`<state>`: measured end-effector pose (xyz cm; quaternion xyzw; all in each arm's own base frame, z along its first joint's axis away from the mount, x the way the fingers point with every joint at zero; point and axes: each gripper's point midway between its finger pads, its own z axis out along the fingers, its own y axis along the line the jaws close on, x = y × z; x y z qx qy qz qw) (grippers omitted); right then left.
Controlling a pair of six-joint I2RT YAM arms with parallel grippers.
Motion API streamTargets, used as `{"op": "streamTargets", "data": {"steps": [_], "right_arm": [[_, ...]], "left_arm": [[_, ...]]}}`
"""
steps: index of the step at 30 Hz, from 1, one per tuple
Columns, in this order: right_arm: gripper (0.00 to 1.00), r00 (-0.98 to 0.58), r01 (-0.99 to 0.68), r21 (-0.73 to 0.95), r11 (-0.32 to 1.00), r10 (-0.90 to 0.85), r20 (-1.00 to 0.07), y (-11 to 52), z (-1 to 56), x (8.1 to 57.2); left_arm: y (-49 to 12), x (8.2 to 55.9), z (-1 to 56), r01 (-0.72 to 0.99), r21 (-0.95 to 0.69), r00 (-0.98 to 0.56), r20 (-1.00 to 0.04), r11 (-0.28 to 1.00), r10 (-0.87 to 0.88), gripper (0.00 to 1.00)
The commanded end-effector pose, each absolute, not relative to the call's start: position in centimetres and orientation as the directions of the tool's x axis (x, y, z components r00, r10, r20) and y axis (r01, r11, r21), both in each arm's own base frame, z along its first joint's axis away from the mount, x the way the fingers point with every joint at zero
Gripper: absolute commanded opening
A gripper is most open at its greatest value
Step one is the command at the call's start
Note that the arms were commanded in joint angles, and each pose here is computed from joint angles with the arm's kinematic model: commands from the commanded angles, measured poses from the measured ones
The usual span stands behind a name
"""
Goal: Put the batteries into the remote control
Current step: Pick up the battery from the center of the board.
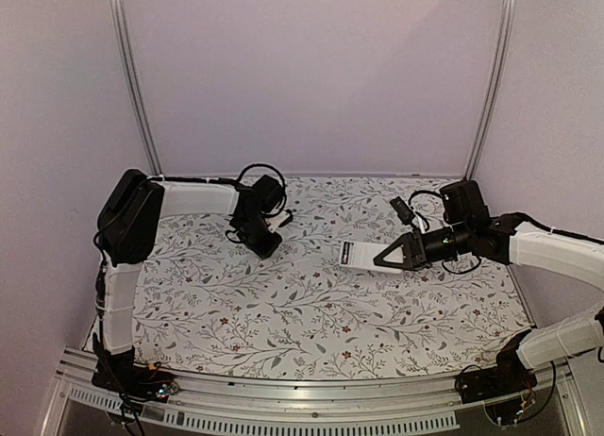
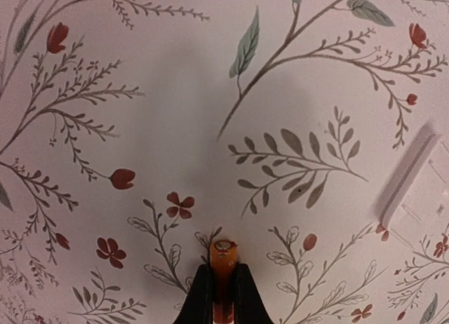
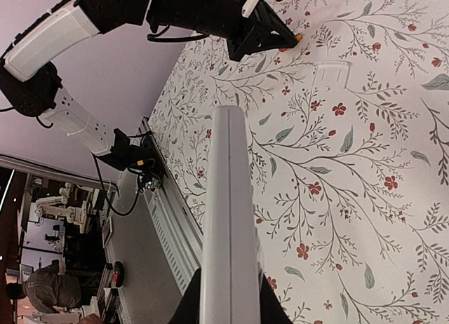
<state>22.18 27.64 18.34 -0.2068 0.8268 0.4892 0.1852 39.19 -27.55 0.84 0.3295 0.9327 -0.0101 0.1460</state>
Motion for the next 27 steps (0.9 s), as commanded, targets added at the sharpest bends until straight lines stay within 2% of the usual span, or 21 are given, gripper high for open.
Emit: {"op": "streamTargets", "data": {"steps": [1, 5, 11, 14, 20, 23, 25, 27], "right_arm": [[0.00, -0.834, -0.542, 0.725, 0.424, -0.166, -0.527, 27.6, 18.7, 22.3], [0.00, -0.828, -0.550, 0.720, 0.423, -0.164, -0.536, 27.5, 18.9, 22.3], [0.00, -0.818, -0.563, 0.715, 0.414, -0.162, -0.551, 27.4, 19.5, 22.1], [0.00, -0.813, -0.572, 0.715, 0.403, -0.163, -0.559, 27.5, 19.7, 21.9], [0.00, -0.799, -0.591, 0.714, 0.376, -0.152, -0.582, 28.0, 20.2, 21.7], [0.00, -0.794, -0.595, 0.715, 0.368, -0.133, -0.593, 28.5, 20.3, 21.7], [0.00, -0.790, -0.599, 0.716, 0.358, -0.122, -0.600, 29.0, 20.4, 21.7], [0.00, -0.788, -0.601, 0.727, 0.332, -0.099, -0.607, 29.8, 20.7, 21.8]], "left_arm": [[-28.0, 37.9, 1.3, 0.669, 0.038, -0.701, -0.300, 0.742, 0.647, 0.01], [-30.7, 35.6, 6.8, 0.760, 0.037, -0.551, -0.491, 0.648, 0.675, 0.00], [-35.0, 28.8, 14.9, 0.891, 0.120, -0.197, -0.767, 0.438, 0.610, 0.00], [-35.7, 25.8, 17.9, 0.913, 0.183, -0.052, -0.834, 0.364, 0.550, 0.00], [-36.9, 21.6, 21.6, 0.925, 0.265, 0.100, -0.862, 0.273, 0.497, 0.00], [-37.1, 21.2, 23.3, 0.920, 0.235, 0.070, -0.886, 0.312, 0.459, 0.00], [-36.9, 22.7, 25.0, 0.887, 0.141, -0.055, -0.914, 0.441, 0.402, 0.00], [-37.0, 23.4, 25.9, 0.857, 0.028, -0.186, -0.915, 0.515, 0.359, 0.00]]}}
